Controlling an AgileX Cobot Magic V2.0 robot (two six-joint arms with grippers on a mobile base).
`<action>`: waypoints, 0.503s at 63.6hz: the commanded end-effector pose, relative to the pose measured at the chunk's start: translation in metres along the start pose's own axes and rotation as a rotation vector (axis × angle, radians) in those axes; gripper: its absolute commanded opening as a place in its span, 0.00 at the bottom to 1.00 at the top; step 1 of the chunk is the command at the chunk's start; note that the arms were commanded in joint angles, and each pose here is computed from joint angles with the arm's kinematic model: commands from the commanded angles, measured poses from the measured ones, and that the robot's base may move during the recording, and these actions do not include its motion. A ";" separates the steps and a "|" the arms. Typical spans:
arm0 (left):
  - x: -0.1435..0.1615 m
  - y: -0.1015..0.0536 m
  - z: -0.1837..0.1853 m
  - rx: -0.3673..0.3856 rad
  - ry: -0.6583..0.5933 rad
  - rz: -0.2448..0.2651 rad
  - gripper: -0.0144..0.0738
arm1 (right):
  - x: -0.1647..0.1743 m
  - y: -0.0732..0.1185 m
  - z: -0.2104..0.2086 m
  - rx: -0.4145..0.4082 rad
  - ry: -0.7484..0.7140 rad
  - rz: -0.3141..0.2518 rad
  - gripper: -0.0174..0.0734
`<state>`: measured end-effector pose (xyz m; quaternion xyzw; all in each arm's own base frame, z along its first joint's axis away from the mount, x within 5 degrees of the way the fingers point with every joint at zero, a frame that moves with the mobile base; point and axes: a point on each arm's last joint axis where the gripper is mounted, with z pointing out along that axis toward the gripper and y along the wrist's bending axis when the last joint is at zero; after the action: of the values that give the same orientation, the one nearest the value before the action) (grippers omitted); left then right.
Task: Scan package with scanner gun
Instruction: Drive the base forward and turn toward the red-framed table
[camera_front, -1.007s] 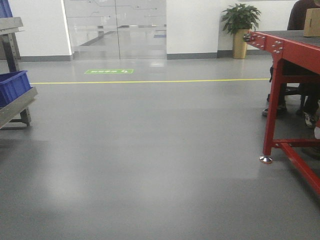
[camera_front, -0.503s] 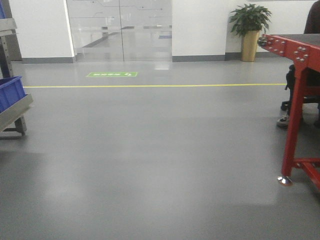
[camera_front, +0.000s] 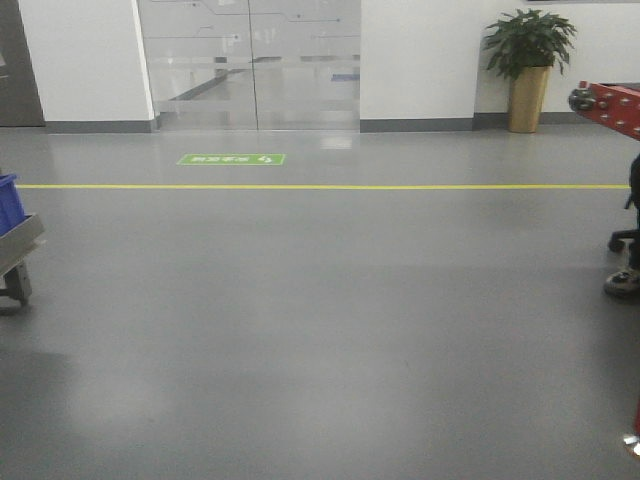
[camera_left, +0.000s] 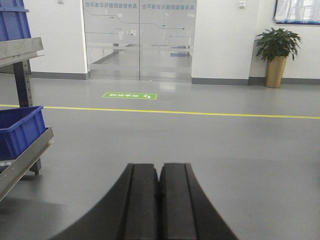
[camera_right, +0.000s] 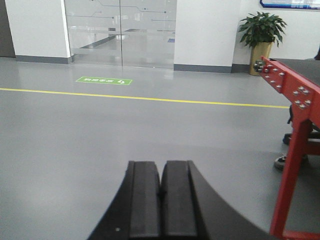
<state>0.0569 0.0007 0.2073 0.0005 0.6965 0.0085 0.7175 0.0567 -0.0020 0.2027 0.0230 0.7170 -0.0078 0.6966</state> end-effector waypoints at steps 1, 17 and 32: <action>-0.003 0.000 0.000 -0.002 -0.023 -0.015 0.04 | -0.002 0.000 0.000 0.004 -0.019 -0.006 0.02; -0.003 0.000 0.000 -0.002 -0.023 -0.015 0.04 | -0.002 0.000 0.000 0.004 -0.019 -0.006 0.02; -0.003 0.000 0.000 -0.002 -0.023 -0.015 0.04 | -0.002 0.000 0.000 0.004 -0.019 -0.006 0.02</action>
<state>0.0569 0.0007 0.2073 0.0005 0.6965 0.0085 0.7175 0.0567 -0.0020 0.2027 0.0230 0.7170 -0.0078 0.6966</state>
